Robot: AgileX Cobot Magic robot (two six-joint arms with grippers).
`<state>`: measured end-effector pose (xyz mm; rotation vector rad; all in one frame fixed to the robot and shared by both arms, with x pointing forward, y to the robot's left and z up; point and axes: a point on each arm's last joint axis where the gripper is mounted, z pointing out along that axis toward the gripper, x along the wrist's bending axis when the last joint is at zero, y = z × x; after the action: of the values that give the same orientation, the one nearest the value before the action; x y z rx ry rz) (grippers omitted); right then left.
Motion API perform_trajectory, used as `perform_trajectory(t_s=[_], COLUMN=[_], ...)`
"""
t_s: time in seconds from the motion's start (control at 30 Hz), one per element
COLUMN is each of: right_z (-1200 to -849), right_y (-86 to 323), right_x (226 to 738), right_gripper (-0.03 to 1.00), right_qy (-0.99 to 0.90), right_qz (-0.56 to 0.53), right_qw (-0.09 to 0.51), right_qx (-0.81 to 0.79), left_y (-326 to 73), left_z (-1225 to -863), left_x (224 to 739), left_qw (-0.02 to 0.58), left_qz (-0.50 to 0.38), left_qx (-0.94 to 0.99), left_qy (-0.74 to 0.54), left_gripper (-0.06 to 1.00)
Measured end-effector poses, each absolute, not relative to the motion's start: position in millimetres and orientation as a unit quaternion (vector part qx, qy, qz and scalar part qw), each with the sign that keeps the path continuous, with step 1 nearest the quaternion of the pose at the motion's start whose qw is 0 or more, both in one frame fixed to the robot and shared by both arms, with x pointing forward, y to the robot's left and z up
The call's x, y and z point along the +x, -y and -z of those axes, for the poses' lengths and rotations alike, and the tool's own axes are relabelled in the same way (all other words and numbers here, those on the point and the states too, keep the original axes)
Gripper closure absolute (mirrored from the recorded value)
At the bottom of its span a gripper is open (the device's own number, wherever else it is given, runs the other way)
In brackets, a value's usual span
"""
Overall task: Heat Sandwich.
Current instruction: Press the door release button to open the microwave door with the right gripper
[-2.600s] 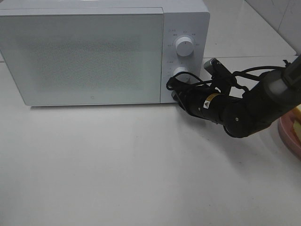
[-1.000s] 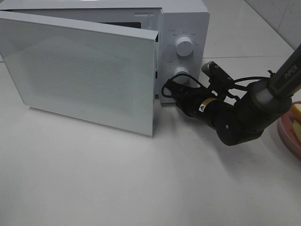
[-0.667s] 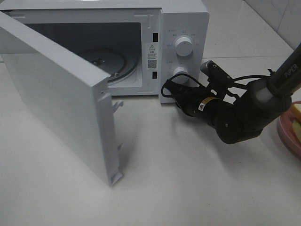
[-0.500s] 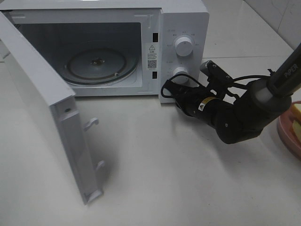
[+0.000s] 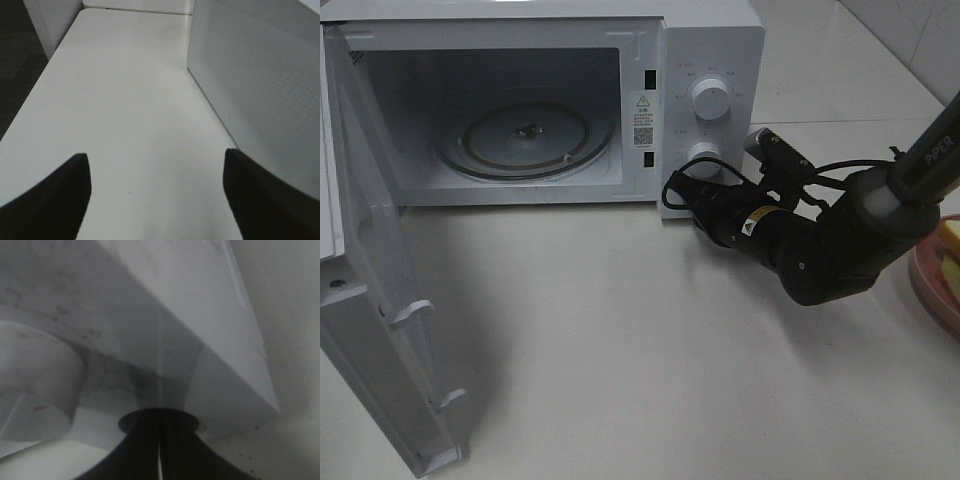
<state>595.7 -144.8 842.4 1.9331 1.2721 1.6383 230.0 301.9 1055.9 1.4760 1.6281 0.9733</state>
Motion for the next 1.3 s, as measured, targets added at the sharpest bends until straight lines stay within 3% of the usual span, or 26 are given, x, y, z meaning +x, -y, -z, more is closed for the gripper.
perform_trajectory(t_s=[0.53, 0.87, 1.3], right_z=[-855.1, -881.7, -886.2], right_y=[145.8, 161.1, 176.0], right_x=[593.8, 570.1, 531.7], right_gripper=[0.96, 0.96, 0.96], right_qy=[-0.475, -0.465, -0.491], right_qz=[-0.55, -0.583, -0.557], right_qw=[0.143, 0.156, 0.146], right_qx=[0.672, 0.648, 0.654], left_y=[-301.9, -301.9, -301.9], left_z=[-1055.9, -1055.9, -1055.9], left_x=[230.0, 230.0, 230.0], left_qw=[0.361, 0.361, 0.361], left_qz=[-0.378, -0.378, -0.378], left_qx=[0.573, 0.573, 0.573], left_qy=[-0.632, -0.632, -0.632], left_gripper=[0.24, 0.24, 0.24])
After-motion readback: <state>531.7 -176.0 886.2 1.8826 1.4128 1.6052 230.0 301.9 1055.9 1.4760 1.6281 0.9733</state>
